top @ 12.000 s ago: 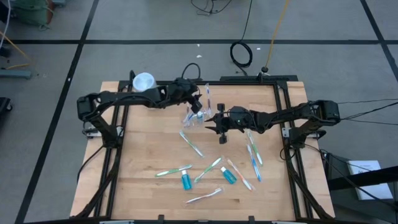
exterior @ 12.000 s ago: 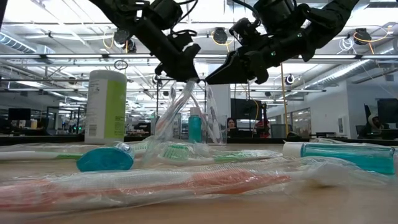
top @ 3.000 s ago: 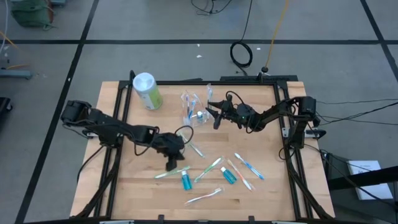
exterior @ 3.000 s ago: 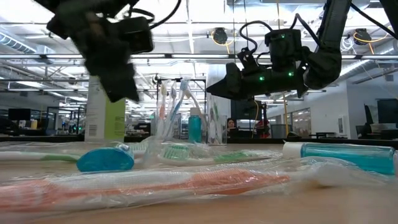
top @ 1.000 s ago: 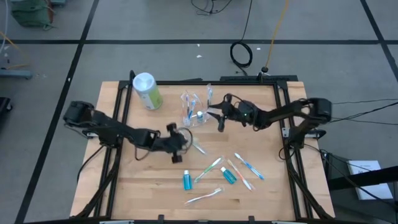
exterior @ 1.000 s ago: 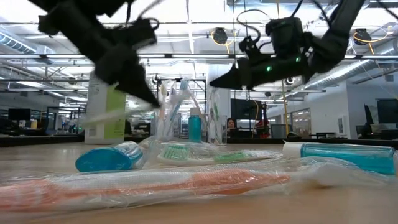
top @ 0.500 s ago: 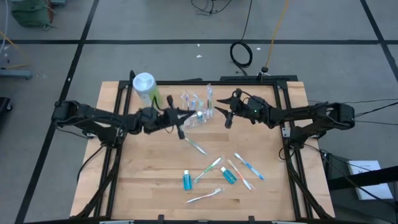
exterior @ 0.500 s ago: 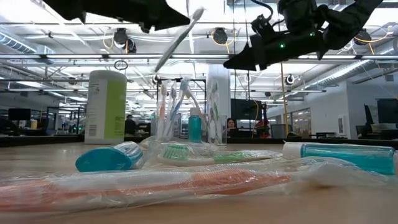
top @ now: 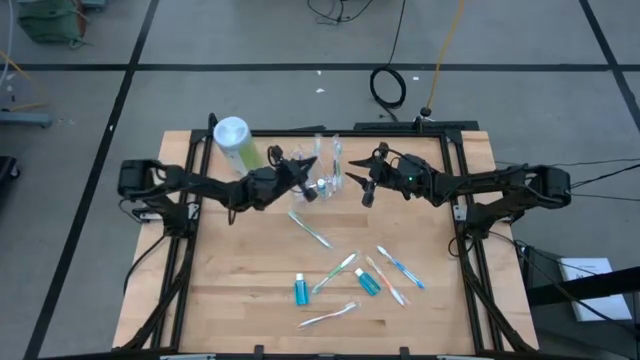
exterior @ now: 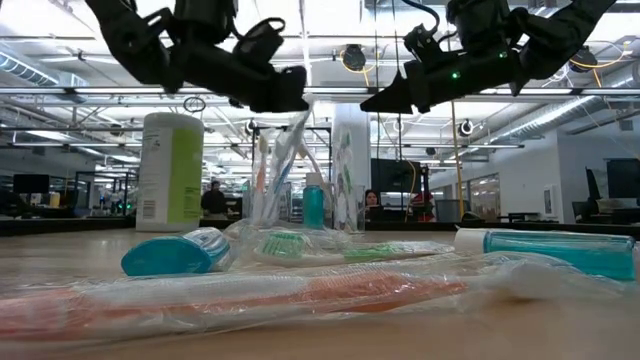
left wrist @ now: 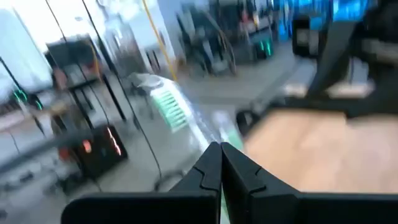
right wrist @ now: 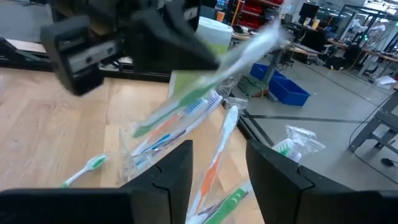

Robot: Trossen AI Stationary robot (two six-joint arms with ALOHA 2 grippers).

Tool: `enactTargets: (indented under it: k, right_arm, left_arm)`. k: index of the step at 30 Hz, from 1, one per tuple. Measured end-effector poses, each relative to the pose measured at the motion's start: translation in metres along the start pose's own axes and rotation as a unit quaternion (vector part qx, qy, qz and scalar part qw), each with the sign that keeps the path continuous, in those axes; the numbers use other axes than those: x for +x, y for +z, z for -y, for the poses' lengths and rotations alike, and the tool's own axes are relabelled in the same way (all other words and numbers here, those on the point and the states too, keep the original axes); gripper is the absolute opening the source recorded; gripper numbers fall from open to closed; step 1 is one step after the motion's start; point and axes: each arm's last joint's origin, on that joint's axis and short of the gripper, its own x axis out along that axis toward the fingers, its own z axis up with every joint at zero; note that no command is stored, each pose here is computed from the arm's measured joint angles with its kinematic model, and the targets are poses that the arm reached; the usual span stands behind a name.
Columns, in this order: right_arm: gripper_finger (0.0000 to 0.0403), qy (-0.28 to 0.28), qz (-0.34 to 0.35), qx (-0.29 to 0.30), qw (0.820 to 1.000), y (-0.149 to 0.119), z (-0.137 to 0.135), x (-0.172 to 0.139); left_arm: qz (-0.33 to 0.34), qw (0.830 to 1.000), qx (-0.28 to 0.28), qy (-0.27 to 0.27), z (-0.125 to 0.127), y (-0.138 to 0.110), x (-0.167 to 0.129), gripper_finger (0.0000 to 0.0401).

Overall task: Pick & Place toothbrushing station
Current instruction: Put the green toothbrush into the transparent organizer

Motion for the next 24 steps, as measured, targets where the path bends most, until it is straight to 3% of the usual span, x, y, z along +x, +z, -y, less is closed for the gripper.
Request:
enactTargets:
  k: [4, 7, 13, 18, 24]
  right_arm:
    - [0.0141, 0.000, 0.000, 0.000, 1.000, 0.000, 0.000, 0.000]
    - [0.0141, 0.000, 0.000, 0.000, 1.000, 0.000, 0.000, 0.000]
    - [0.0141, 0.000, -0.001, 0.000, 1.000, 0.000, 0.000, 0.000]
    - [0.0141, 0.001, -0.003, 0.000, 1.000, -0.001, 0.000, 0.000]
    - [0.0141, 0.002, -0.008, -0.001, 1.000, -0.001, 0.000, 0.000]
  left_arm:
    - [0.056, 0.998, -0.015, 0.011, 0.003, 0.002, 0.003, 0.0001]
    - [0.030, 0.998, -0.015, 0.048, 0.009, -0.008, 0.004, 0.0001]
    - [-0.012, 0.993, 0.039, 0.110, 0.026, -0.017, -0.004, 0.0000]
    - [-0.055, 0.979, 0.059, 0.185, 0.035, -0.023, -0.013, 0.0000]
    - [-0.075, 0.972, 0.080, 0.209, 0.040, -0.024, -0.019, 0.0000]
